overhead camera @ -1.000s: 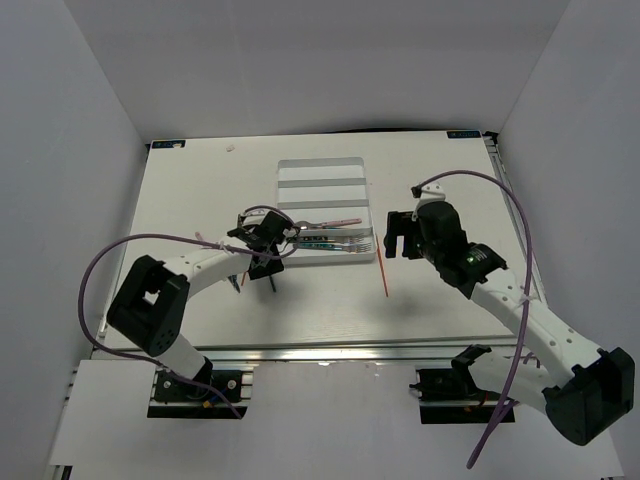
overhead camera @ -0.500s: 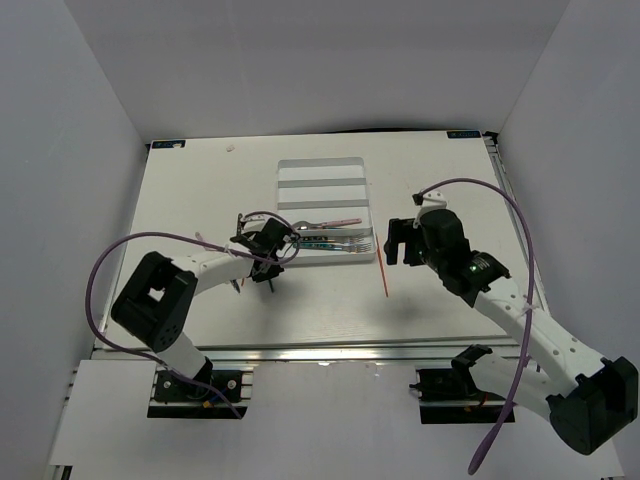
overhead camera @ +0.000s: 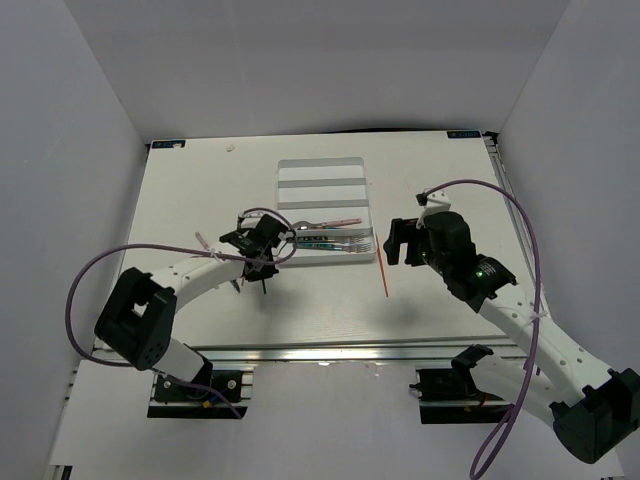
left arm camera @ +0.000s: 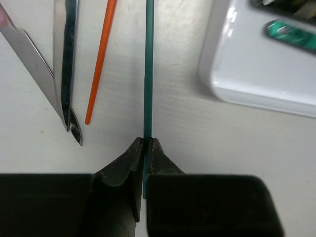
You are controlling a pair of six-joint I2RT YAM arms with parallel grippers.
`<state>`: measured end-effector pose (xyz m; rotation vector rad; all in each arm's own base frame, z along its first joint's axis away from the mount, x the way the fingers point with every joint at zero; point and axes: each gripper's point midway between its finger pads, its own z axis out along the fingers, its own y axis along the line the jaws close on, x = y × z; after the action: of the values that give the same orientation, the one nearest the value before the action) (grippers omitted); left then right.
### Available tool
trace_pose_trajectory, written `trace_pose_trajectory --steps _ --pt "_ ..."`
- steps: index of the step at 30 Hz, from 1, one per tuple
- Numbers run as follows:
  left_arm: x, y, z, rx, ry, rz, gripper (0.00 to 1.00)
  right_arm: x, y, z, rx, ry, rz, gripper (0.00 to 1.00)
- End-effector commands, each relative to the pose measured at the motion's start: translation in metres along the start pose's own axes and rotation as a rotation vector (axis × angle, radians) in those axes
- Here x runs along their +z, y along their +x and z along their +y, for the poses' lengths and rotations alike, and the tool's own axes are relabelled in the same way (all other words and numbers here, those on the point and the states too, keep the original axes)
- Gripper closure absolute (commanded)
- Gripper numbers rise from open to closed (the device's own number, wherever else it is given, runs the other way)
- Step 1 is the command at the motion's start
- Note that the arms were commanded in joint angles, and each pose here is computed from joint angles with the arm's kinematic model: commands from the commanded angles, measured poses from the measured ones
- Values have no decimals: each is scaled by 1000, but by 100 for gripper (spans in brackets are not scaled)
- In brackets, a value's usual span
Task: Sort the eating utensils into containers
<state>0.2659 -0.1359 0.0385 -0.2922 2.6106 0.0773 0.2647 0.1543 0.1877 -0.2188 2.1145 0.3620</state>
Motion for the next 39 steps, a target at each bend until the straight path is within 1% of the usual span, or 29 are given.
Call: trace_pose_trajectory --steps 1,4,7,9,12,13,14,16,17,18,19,20,21,22,23,24,25,26,28,30,31,32,33,34,35,36,37,38,39 --pt "-41 -43 0 47 16 -121 100 -3 -17 4 5 -12 -55 12" --pt "-59 -60 -3 79 36 -161 100 -4 -19 2 2 -4 -61 12" --pt "-75 -84 -29 147 148 -209 100 -3 -22 -1 -10 15 -69 12" --pt "-75 -95 -38 217 155 -220 100 -2 -26 -8 -20 50 -78 12" --pt "-88 -127 -65 282 232 -304 100 -3 -32 -15 -28 83 -92 12" --pt "-90 -134 -70 279 240 -322 100 -3 -33 -16 -27 87 -96 12" --pt "-102 -158 -73 208 222 -382 100 -4 -35 -17 -25 89 -98 12" --pt "-99 -173 -84 141 203 -389 100 -4 -35 -20 -24 99 -98 12" --pt "-111 -190 -98 70 244 -413 100 -5 -36 -22 -22 106 -101 12" --pt "-111 -196 -109 47 273 -413 100 -6 -37 -24 -17 111 -107 12" --pt "-95 -194 -127 58 296 -377 100 -7 -38 -24 -14 110 -111 12" --pt "-104 -207 -146 54 359 -389 100 -9 -41 -25 -9 112 -119 12" --pt "-100 -206 -157 60 383 -360 100 -10 -43 -27 -3 117 -126 12" --pt "-93 -209 -161 47 365 -347 100 -11 -45 -27 8 118 -132 12" --pt "-73 -206 -167 9 329 -309 100 -13 -47 -26 11 113 -138 12" --pt "-78 -220 -168 -37 304 -332 100 -14 -49 -28 18 117 -145 12" --pt "-74 -223 -172 -70 299 -333 100 -15 -50 -28 20 116 -148 12" --pt "-66 -223 -177 -153 296 -319 100 -16 -51 -29 24 120 -154 12" --pt "-64 -233 -188 -265 324 -335 100 -16 -51 -32 32 130 -156 12" --pt "-61 -241 -203 -428 380 -336 100 -17 -53 -32 47 132 -162 12" --pt "-55 -241 -204 -479 377 -338 100 -17 -53 -33 51 131 -164 12" --pt "-53 -243 -206 -591 387 -330 100 -18 -53 -32 61 130 -165 12" --pt "-55 -249 -212 -654 421 -351 100 -18 -54 -32 65 129 -168 12" --pt "-45 -244 -209 -696 409 -355 100 -19 -55 -32 67 127 -173 12" --pt "-43 -245 -212 -790 426 -353 100 -21 -56 -32 72 127 -178 12" --pt "-46 -252 -218 -846 472 -374 100 -22 -55 -33 72 127 -176 12" --pt "-36 -248 -217 -879 465 -380 100 -22 -55 -34 74 131 -179 12" --pt "-37 -254 -220 -959 500 -391 100 -25 -58 -34 75 130 -188 12" --pt "-33 -253 -222 -993 508 -392 100 -25 -57 -35 75 133 -187 12"
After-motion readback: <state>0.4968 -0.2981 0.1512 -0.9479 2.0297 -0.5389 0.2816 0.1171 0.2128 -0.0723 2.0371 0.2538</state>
